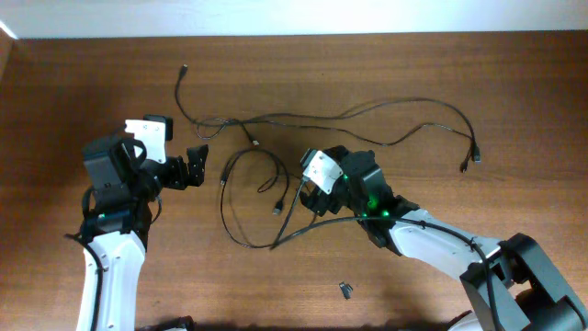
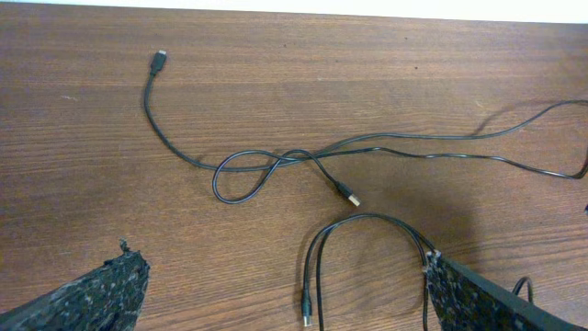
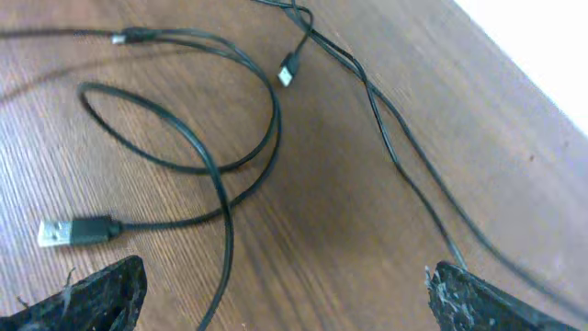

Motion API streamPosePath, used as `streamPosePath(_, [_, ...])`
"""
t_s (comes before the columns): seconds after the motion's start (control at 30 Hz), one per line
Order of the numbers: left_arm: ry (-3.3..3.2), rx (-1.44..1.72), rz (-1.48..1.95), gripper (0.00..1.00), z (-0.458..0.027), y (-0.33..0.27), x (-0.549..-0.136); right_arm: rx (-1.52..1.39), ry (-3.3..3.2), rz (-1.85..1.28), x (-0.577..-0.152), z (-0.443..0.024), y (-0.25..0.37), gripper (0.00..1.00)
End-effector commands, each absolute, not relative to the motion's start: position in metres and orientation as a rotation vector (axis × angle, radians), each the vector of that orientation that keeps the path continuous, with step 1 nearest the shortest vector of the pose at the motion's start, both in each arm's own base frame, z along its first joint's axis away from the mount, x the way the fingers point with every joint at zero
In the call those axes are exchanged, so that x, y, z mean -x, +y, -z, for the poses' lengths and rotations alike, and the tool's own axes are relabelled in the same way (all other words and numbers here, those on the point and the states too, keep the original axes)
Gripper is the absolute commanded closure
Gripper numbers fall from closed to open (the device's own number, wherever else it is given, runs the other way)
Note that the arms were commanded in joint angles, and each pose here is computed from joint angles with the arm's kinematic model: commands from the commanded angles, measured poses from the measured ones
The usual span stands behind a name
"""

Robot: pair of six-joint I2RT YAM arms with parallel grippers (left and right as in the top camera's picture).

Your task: Untangle cables

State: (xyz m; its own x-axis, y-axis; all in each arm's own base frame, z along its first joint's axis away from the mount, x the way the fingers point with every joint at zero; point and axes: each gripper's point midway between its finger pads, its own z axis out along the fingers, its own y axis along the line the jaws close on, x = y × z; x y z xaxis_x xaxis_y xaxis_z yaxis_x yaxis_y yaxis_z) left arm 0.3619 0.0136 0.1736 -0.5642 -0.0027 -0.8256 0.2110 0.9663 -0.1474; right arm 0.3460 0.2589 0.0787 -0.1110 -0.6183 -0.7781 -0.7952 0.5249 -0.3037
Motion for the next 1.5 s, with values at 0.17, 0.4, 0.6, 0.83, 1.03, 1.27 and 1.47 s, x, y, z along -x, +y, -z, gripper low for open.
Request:
streamPosePath(0.17, [2.146,-0.14,0.304,0.0,-0.177,0.012,-0.361,1.578,1.44,-0.11,-0.323,-0.082,0.293,0.01])
streamPosePath(0.4, [2.146,-0.14,0.304,0.01,-0.177,0.012,-0.361,1.671,1.245,-0.101,-0.294,-0.095,0.335,0.01])
streamPosePath(0.6, [2.146,-0.14,0.304,0.01,-0.177,0.012,-0.361,1.676,1.232,-0.062,-0.315,-0.094,0.348,0.01])
streamPosePath(0.83, [2.146,-0.14,0.304,0.01,-0.177,0.012,-0.361,1.704,1.36,0.056,-0.344,-0.051,0.346,0.05])
streamPosePath(1.03, [2.146,-0.14,0.304,0.01,-0.177,0.012,-0.361,1.694,1.427,0.086,-0.361,-0.035,0.327,0.51])
streamPosePath(1.27, [2.146,-0.14,0.304,0.01,-0.177,0.012,-0.361,1.565,1.52,0.1,-0.377,-0.042,0.317,0.96])
streamPosePath(1.47, [2.146,-0.14,0.304,0.01,-0.177,0.012,-0.361,1.224,1.586,0.086,-0.401,-0.097,0.312,0.96])
